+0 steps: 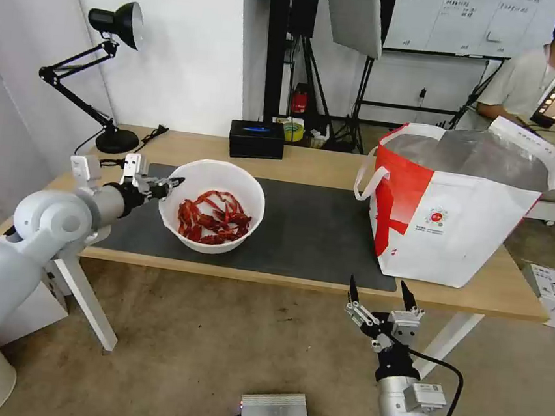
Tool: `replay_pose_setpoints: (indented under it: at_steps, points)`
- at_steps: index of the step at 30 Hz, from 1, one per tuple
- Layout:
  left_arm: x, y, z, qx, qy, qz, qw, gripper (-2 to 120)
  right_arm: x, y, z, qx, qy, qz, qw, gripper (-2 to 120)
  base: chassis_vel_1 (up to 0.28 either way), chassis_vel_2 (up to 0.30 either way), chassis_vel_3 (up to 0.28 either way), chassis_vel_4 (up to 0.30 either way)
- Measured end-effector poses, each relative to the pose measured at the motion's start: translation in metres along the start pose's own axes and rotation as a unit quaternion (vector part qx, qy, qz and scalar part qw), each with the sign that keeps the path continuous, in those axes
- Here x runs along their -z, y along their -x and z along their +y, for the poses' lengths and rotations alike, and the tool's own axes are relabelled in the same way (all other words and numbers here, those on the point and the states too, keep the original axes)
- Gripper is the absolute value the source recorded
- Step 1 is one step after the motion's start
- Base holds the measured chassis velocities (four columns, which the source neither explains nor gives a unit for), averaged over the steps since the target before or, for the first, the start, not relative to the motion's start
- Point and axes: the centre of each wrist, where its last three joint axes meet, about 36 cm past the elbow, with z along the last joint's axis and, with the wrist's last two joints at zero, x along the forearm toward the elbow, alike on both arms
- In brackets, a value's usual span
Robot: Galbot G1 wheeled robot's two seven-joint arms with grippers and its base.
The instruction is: Pick up the trash from the table and place it into the takeout bag.
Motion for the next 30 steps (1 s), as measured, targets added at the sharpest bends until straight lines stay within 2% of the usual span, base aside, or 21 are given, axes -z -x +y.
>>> replay_pose_setpoints:
  at_steps: [3,6,7,15,20,23,30]
  points:
    - [0.005,0.001,-0.009,-0.010,0.001,-0.004,0.9999,0,0.000,0.000,0.000,0.000,0.000,0.000,1.000,100,0.000,0.000,0.000,0.000]
    - [0.014,0.005,-0.029,-0.035,0.006,-0.011,0.9993,0,0.000,0.000,0.000,0.000,0.000,0.000,1.000,100,0.000,0.000,0.000,0.000]
    - [0.014,0.005,-0.029,-0.035,0.006,-0.011,0.9993,0,0.000,0.000,0.000,0.000,0.000,0.000,1.000,100,0.000,0.000,0.000,0.000]
    - [0.034,0.038,-0.067,-0.079,0.015,-0.019,0.9966,0,0.000,0.000,0.000,0.000,0.000,0.000,1.000,100,0.000,0.000,0.000,0.000]
    - [0.044,0.050,-0.081,-0.092,0.017,-0.020,0.9954,0,0.000,0.000,0.000,0.000,0.000,0.000,1.000,100,0.000,0.000,0.000,0.000]
    - [0.059,0.063,-0.097,-0.107,0.020,-0.022,0.9939,0,0.000,0.000,0.000,0.000,0.000,0.000,1.000,100,0.000,0.000,0.000,0.000]
    - [0.077,0.079,-0.117,-0.117,0.021,-0.022,0.9926,0,0.000,0.000,0.000,0.000,0.000,0.000,1.000,100,0.000,0.000,0.000,0.000]
